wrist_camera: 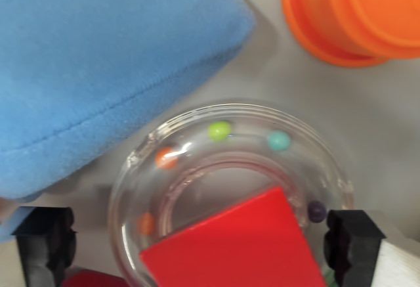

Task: Pick an object from the bin

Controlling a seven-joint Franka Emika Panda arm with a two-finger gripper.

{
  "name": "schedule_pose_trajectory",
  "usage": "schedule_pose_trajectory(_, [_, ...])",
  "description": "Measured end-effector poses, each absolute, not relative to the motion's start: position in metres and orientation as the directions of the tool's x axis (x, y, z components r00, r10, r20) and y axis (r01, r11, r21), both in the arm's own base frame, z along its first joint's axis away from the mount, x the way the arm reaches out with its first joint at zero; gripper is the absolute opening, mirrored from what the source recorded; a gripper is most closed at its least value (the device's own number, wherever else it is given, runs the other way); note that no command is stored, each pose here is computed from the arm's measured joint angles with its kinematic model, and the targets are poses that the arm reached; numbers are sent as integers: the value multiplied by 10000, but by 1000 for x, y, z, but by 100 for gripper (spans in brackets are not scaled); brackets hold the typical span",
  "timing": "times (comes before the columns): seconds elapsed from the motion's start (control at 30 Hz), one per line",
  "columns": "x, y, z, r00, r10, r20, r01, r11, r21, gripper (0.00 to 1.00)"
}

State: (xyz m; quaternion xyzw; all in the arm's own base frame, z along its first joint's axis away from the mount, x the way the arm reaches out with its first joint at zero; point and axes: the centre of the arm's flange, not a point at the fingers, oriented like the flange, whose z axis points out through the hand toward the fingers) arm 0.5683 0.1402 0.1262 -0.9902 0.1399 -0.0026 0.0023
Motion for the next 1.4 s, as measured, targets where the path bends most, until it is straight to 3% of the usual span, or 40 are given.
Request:
schedule_pose_trajectory(0.97, [569, 141, 127, 9611, -2762, 77, -2762, -9611, -65, 0])
schedule_pose_trajectory(1.4, [570, 141, 153, 9612, -2756, 105, -2756, -9613, -46, 0])
